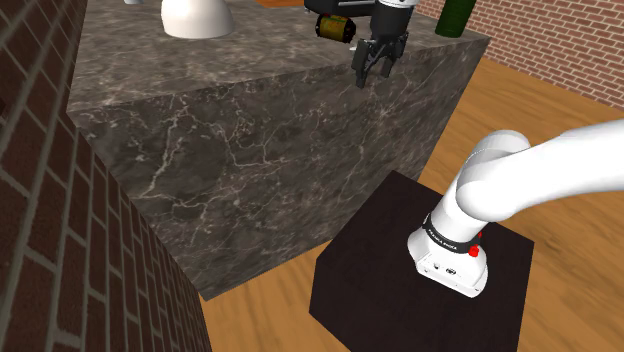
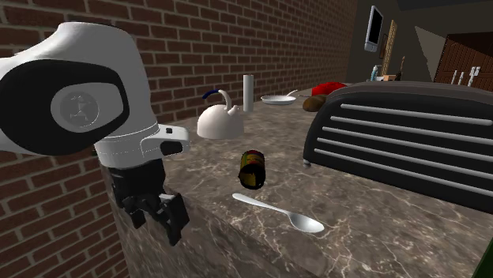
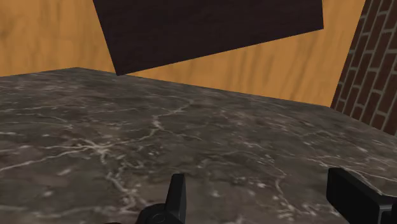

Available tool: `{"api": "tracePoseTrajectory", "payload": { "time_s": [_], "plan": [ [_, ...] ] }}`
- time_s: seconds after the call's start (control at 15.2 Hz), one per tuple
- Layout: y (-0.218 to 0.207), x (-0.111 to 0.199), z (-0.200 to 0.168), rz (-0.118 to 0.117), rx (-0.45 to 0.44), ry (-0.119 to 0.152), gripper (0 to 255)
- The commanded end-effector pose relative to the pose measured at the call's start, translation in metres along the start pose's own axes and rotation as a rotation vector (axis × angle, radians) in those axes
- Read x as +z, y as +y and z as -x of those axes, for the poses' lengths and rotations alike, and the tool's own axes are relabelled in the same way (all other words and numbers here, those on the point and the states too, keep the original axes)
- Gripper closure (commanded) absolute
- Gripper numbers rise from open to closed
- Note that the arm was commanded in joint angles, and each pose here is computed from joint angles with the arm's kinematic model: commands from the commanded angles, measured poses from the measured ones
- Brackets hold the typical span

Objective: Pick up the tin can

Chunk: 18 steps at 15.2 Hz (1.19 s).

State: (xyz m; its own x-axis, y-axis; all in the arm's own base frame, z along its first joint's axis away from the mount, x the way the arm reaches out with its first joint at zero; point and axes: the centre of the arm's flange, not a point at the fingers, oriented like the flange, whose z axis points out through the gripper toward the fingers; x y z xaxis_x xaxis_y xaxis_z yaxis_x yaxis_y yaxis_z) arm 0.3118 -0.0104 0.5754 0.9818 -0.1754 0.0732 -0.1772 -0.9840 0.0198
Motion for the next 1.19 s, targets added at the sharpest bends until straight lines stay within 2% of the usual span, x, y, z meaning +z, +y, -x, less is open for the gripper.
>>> {"api": "tracePoseTrajectory", "payload": {
  "time_s": [0.0,1.12],
  "plan": [
    [0.0,0.0,0.0,0.0,0.0,0.0,0],
    [0.095,-0.068,-0.201,-0.065,-0.241,-0.028,0]
  ]
}}
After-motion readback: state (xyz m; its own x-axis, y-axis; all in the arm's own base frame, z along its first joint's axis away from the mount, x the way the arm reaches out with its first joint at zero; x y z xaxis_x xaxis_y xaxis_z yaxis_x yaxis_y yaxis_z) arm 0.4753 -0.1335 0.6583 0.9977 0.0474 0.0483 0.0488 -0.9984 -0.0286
